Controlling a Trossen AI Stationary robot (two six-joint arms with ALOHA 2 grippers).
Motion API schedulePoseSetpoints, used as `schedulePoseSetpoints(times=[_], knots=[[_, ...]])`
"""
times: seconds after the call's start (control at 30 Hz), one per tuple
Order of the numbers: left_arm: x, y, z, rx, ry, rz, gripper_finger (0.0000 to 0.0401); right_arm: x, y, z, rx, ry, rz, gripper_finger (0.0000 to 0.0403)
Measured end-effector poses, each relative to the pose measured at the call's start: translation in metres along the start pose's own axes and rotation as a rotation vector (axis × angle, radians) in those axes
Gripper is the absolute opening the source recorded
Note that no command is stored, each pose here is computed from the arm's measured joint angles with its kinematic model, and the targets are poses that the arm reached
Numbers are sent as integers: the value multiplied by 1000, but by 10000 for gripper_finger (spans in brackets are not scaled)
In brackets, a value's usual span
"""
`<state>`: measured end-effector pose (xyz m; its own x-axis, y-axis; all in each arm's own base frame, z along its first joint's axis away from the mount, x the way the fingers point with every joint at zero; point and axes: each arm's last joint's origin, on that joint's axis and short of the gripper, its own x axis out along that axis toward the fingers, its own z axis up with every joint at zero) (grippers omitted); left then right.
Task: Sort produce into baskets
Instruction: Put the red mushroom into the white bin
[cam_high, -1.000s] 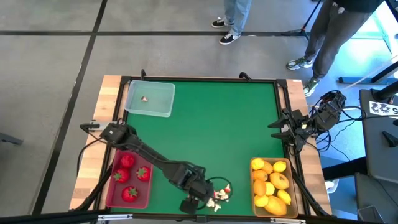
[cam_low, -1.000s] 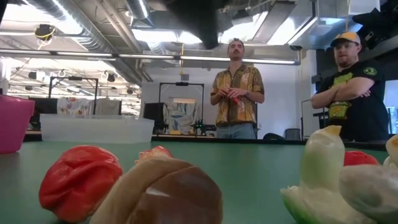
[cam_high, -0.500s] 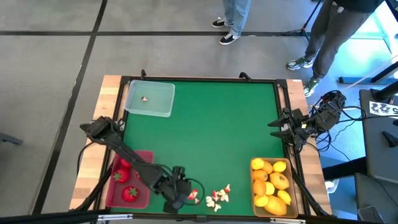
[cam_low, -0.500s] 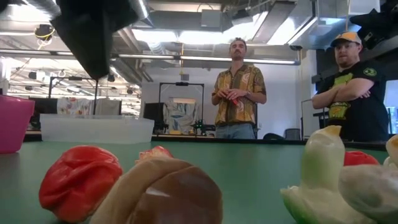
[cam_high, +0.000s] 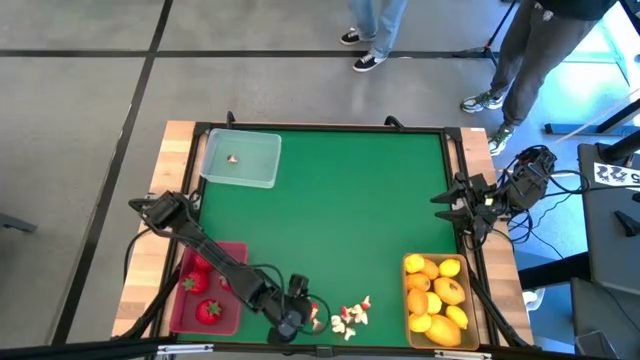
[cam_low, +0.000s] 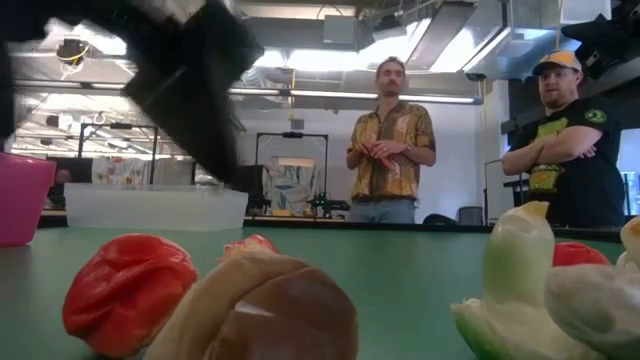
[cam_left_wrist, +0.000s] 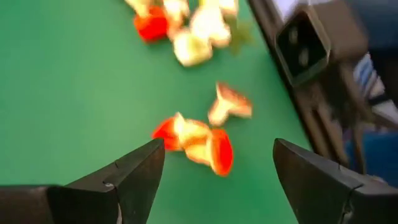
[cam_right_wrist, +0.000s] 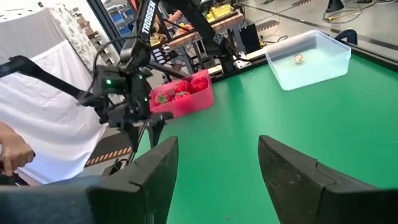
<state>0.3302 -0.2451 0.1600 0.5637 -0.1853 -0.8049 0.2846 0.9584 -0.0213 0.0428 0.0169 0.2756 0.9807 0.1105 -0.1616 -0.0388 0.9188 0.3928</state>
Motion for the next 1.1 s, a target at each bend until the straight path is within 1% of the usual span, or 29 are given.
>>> schedulePoseSetpoints(times=[0.1, 0.2, 0.37, 0.47, 0.53, 0.8, 1.1], knots=[[11, 0, -6, -7, 37, -20, 296, 0, 0, 0, -1, 1, -1, 221], [16, 0, -7, -32, 35, -26, 296, 0, 0, -1, -4, 5, -3, 221], [17, -1, -5, -12, 15, -32, 296, 0, 0, -1, -5, 6, -4, 221], [20, 2, -7, -3, 27, -24, 292, 0, 0, -1, -6, 6, -4, 221], [24, 3, -8, 15, 36, -20, 283, 0, 0, -1, -6, 7, -4, 221], [34, 9, -10, 7, 58, -64, 246, 0, 0, -1, -5, 5, -3, 221], [35, 11, -9, 11, 54, -76, 210, 0, 0, -1, -5, 6, -3, 221]])
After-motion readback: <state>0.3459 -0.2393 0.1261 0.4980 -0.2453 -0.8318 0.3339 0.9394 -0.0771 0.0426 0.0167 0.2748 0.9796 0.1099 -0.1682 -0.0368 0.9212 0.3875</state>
